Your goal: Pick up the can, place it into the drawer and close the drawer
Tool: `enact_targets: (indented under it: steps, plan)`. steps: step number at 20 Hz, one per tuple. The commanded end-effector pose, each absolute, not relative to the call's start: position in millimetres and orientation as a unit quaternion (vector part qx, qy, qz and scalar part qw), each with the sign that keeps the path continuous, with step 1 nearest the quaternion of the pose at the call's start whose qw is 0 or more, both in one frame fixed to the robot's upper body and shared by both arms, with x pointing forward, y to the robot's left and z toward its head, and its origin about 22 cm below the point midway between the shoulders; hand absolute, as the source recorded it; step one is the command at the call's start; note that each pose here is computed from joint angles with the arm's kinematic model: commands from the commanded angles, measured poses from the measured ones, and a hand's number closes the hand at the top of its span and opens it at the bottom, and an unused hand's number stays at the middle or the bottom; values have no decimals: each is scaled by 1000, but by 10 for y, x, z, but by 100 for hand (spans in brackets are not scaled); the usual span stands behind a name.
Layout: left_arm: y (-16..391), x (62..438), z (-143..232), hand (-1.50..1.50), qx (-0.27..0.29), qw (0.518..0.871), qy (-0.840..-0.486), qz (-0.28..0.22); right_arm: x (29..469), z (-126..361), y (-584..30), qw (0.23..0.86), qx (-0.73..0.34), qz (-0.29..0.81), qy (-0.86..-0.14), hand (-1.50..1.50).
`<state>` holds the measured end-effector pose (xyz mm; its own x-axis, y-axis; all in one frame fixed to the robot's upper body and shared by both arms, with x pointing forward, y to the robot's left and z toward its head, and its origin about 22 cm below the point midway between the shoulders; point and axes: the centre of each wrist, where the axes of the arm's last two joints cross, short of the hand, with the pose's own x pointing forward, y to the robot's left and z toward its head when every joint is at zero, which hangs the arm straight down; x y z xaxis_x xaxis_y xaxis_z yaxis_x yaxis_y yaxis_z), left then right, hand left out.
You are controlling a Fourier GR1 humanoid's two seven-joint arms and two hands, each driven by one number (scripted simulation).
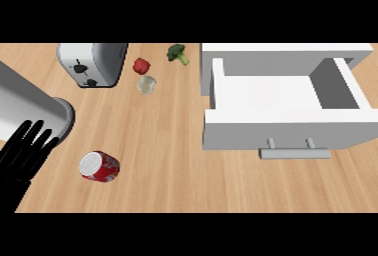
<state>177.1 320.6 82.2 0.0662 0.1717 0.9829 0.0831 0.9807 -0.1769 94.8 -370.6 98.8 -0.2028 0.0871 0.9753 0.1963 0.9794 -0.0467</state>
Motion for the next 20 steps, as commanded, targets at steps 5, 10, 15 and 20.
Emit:
enact_targets:
  steps: [5,10,15,20]
  plan:
    - [3182,1875,320,-150,-68,735,-675,23,933,952,-3775,628,-85,-47,-772,-150]
    - [3103,1704,103,-150,-55,740,-670,35,862,1069,-3799,621,-86,-53,-777,-150]
    - [3278,1880,-282,-150,-30,732,-679,48,743,1005,-3845,628,-87,-49,-772,-150]
    - [3130,1985,-465,-150,-11,739,-671,60,787,902,-3812,624,-82,-45,-776,-150]
